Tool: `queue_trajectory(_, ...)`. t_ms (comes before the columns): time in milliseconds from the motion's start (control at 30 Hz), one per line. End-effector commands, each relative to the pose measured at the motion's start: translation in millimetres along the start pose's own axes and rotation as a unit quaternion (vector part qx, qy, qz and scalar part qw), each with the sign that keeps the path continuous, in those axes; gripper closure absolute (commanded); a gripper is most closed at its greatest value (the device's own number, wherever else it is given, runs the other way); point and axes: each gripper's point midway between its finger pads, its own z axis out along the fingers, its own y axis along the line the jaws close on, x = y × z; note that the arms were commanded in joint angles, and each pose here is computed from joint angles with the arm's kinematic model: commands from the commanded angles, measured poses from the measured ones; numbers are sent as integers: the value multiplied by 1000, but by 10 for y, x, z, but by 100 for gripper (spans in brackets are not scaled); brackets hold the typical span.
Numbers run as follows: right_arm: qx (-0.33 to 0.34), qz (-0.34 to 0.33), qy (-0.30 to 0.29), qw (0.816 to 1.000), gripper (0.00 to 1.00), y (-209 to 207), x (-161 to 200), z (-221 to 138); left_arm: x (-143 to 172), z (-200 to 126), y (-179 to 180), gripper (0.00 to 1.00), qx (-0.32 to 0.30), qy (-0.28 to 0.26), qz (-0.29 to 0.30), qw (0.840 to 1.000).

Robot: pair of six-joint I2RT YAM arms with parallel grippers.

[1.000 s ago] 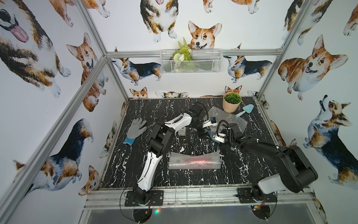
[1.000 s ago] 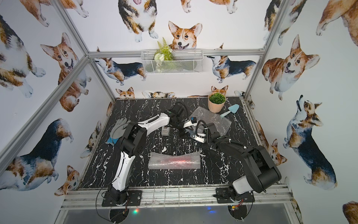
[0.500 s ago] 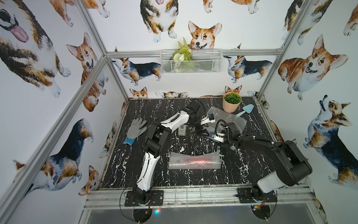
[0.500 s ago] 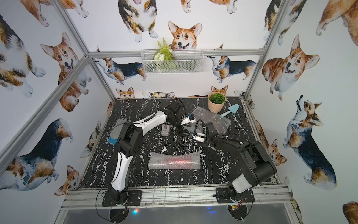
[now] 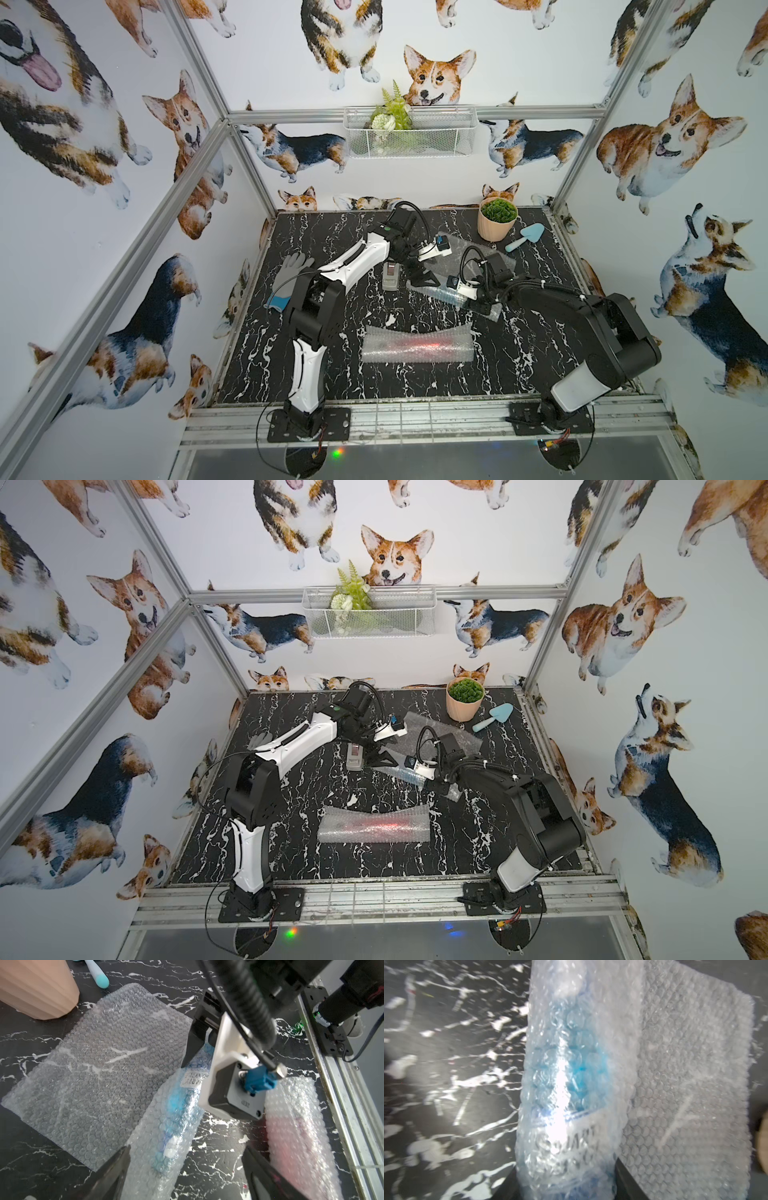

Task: Wrap wine bottles in bubble wrap
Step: Wrap the wine bottle in bubble wrap.

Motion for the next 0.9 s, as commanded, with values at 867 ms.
queue_trajectory(867,-315,169,-13,934,45,593,-145,-96,758,416,-479,16,-46,126,159,978)
